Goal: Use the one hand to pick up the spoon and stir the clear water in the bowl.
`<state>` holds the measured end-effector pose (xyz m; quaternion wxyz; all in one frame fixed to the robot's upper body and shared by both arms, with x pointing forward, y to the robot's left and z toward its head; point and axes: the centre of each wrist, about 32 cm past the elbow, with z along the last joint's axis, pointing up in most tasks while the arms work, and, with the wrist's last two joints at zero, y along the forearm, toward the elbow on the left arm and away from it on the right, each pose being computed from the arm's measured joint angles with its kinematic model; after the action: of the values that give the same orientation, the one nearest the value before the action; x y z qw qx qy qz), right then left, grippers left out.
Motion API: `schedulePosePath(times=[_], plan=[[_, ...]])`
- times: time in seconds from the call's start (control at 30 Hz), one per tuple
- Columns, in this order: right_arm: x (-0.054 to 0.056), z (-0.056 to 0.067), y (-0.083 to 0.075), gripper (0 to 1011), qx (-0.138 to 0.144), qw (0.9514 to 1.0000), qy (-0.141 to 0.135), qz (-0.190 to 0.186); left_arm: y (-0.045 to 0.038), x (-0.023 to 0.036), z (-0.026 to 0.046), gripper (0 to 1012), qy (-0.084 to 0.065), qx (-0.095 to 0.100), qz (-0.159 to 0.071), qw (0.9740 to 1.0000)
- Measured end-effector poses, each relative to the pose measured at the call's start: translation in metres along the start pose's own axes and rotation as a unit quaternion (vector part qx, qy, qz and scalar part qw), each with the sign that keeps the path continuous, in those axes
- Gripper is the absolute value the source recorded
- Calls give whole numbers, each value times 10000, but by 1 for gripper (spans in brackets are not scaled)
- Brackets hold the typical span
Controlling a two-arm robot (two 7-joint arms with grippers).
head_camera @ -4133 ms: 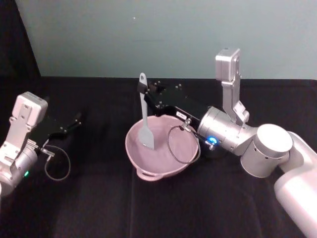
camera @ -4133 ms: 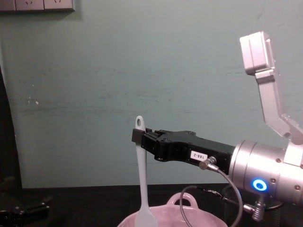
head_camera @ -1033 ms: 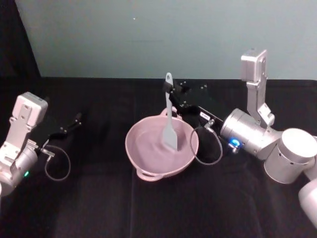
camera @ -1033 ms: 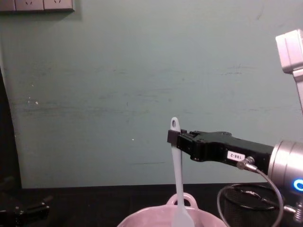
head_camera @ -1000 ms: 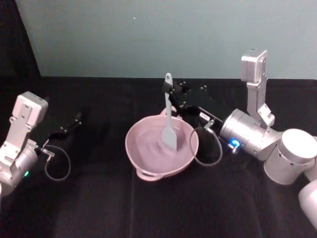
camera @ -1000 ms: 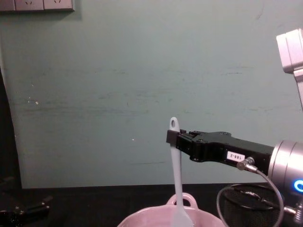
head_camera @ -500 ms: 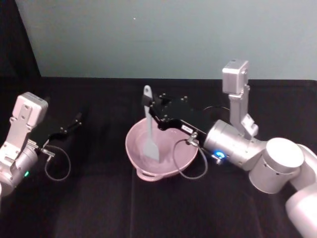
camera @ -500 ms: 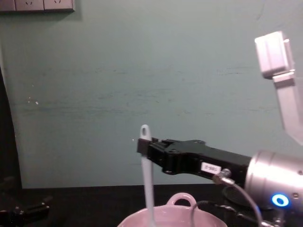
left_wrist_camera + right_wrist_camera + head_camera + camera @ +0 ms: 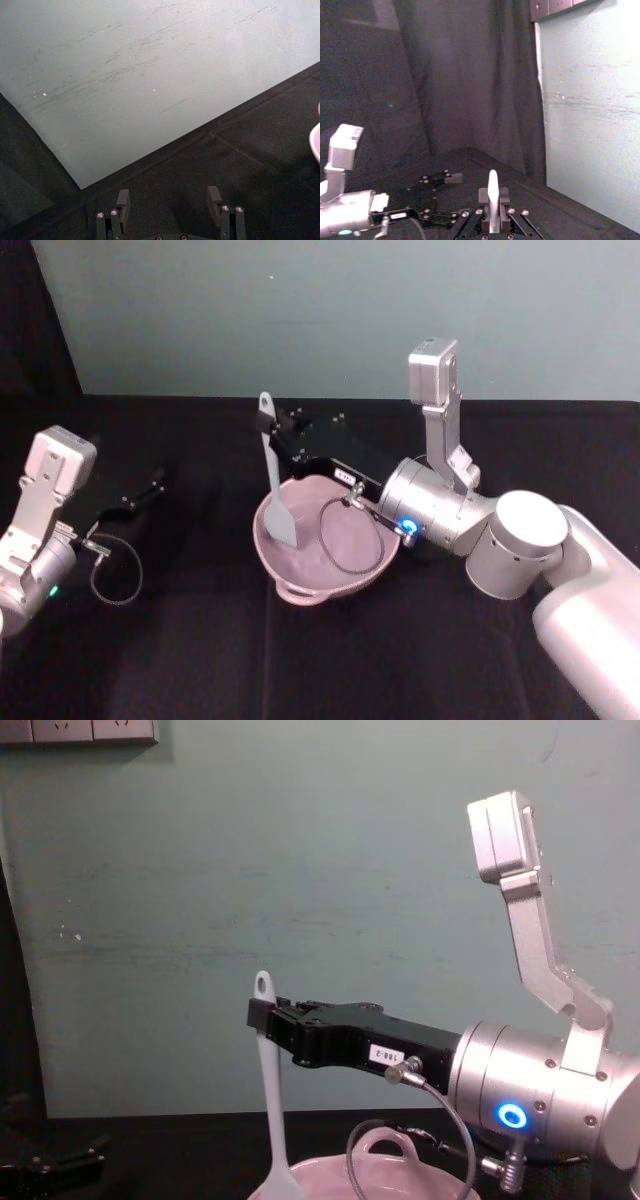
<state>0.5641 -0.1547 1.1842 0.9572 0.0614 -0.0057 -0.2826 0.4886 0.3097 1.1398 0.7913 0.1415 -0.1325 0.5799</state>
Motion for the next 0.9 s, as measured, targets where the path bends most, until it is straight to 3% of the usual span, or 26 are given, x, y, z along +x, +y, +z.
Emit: schedulePosePath(times=[0.33,0.5,0.7,0.9], plan=[[205,17,-23,118,7,9995,-30,-327,0,0,0,1011,0,0,0,10000],[300,44,-131,118,7,9986,-79,-532,0,0,0,1011,0,0,0,10000],[326,64,-243,118,-19,9978,-111,-656,0,0,0,1011,0,0,0,10000],[282,84,-356,118,-54,9975,-141,-687,0,0,0,1011,0,0,0,10000]])
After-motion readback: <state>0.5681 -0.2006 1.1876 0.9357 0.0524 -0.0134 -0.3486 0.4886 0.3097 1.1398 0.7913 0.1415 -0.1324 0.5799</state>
